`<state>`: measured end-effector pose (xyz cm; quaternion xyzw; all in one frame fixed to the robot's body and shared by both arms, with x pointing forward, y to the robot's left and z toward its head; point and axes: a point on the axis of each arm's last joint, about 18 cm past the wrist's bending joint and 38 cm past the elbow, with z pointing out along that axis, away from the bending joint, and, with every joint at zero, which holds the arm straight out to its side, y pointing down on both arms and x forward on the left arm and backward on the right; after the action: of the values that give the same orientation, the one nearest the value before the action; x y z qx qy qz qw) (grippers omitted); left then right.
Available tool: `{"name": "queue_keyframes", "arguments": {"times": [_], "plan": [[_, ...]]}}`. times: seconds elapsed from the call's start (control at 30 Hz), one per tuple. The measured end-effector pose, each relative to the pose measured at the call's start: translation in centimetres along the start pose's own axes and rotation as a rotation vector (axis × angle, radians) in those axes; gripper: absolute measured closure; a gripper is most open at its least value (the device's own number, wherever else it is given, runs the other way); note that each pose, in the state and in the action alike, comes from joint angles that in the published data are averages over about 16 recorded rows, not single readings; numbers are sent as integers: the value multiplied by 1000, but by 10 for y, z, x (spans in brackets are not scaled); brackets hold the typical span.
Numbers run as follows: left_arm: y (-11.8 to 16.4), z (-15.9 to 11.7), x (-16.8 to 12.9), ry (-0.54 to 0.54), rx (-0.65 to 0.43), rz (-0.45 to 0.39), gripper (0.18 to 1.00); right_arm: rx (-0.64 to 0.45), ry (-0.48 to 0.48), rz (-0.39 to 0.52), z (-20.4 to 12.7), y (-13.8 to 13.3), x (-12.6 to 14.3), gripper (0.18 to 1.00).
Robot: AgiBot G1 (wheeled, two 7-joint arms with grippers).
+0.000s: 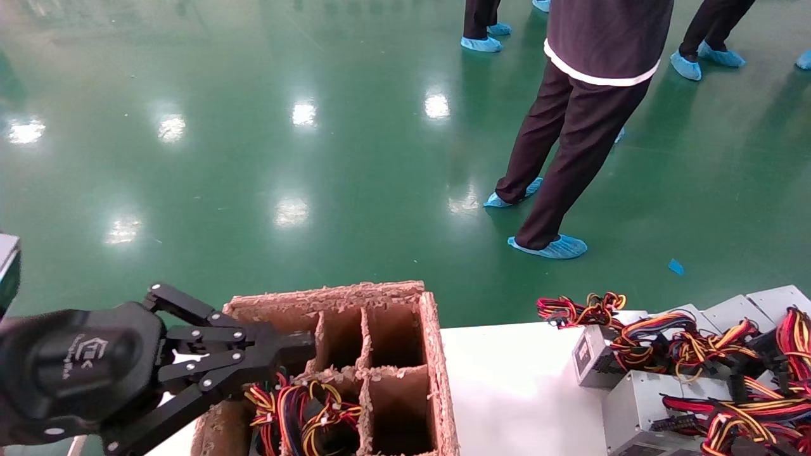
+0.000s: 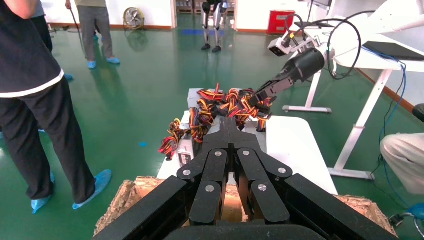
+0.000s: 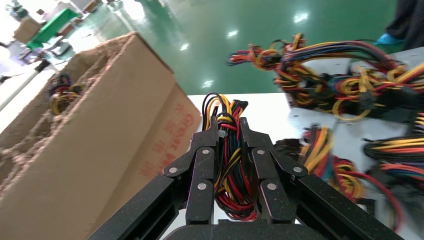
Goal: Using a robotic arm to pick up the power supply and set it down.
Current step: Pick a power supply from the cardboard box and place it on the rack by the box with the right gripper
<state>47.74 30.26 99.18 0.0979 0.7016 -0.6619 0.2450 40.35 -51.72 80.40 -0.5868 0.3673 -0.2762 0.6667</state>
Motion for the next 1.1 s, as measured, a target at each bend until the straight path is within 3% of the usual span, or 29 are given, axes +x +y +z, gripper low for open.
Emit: {"name": "queue_keyframes", "arguments": {"times": [0.47,1.1], "plan": [[0,0,0,0,0,0,993,-2,61,21,-9,20,9,928],[0,0,0,0,0,0,993,17,66,-12,-5,17,15,928]]}}
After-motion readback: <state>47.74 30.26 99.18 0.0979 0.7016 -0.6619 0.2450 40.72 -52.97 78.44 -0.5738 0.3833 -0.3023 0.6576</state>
